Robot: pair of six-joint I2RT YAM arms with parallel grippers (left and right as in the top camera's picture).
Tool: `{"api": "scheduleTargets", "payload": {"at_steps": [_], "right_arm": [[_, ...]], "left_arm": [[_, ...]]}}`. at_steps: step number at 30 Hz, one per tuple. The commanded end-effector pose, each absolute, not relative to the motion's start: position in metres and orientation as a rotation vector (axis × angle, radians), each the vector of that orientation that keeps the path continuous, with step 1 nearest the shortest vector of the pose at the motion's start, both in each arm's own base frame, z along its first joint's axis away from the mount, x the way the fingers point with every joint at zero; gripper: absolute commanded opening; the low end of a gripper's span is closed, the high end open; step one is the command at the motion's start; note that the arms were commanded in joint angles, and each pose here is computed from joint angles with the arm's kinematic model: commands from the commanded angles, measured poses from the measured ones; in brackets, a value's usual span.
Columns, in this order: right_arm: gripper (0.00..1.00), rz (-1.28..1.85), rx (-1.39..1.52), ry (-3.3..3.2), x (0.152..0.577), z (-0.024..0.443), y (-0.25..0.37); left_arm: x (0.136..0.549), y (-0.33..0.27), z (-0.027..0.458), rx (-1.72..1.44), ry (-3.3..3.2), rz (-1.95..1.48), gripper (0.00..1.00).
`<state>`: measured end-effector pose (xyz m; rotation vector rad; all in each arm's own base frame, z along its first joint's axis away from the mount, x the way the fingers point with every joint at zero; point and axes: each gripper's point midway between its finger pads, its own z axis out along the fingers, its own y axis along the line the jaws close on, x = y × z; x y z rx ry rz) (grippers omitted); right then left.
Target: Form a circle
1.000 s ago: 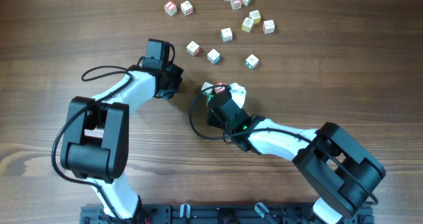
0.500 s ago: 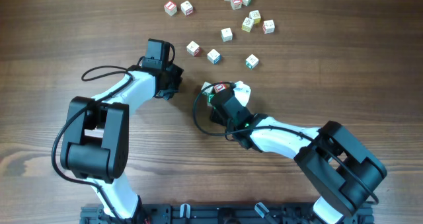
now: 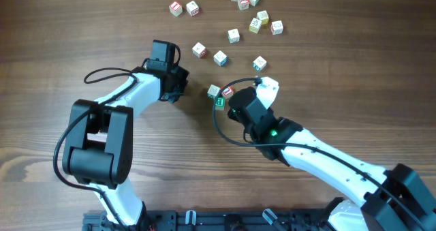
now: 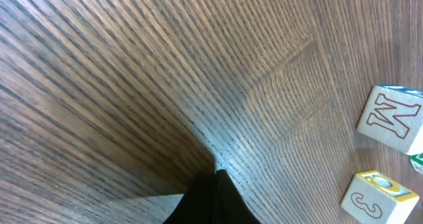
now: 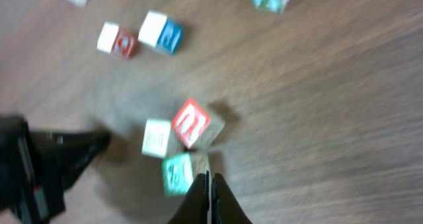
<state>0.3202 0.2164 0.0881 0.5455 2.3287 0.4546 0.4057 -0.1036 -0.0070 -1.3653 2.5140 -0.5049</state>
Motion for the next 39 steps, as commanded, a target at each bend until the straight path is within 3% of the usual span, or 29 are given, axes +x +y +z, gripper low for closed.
{"api": "scheduleTargets", "payload": {"at_steps": [1,8,15,21,27,30,39], "right_arm": [[0.05,0.323,0.663,2.298,0.335,0.081,0.174],[0.04,0.420,0.835,2.379,0.371,0.044,0.123],[0.04,0.707,0.638,2.556,0.381,-0.021,0.154],[0.04,0.735,0.660,2.576,0.379,-0.023,0.147],[0.05,0.732,0.687,2.569,0.380,-0.023,0.146],[0.05,0.733,0.690,2.568,0.380,-0.023,0.146],[0.04,0.739,0.684,2.558,0.382,-0.021,0.147]], "left_arm": [[0.345,-0.065,-0.068,-1.505,2.633,-0.133,0.04],[0.297,-0.034,-0.069,-1.632,2.714,0.132,0.04],[0.311,-0.099,-0.067,-1.372,2.914,-0.276,0.04],[0.318,-0.148,-0.061,-0.969,3.016,-0.493,0.04],[0.266,-0.117,-0.080,-1.194,3.112,-0.378,0.04],[0.241,-0.115,-0.089,-1.306,3.130,-0.510,0.04],[0.247,-0.141,-0.085,-1.158,3.094,-0.855,0.04]]}}
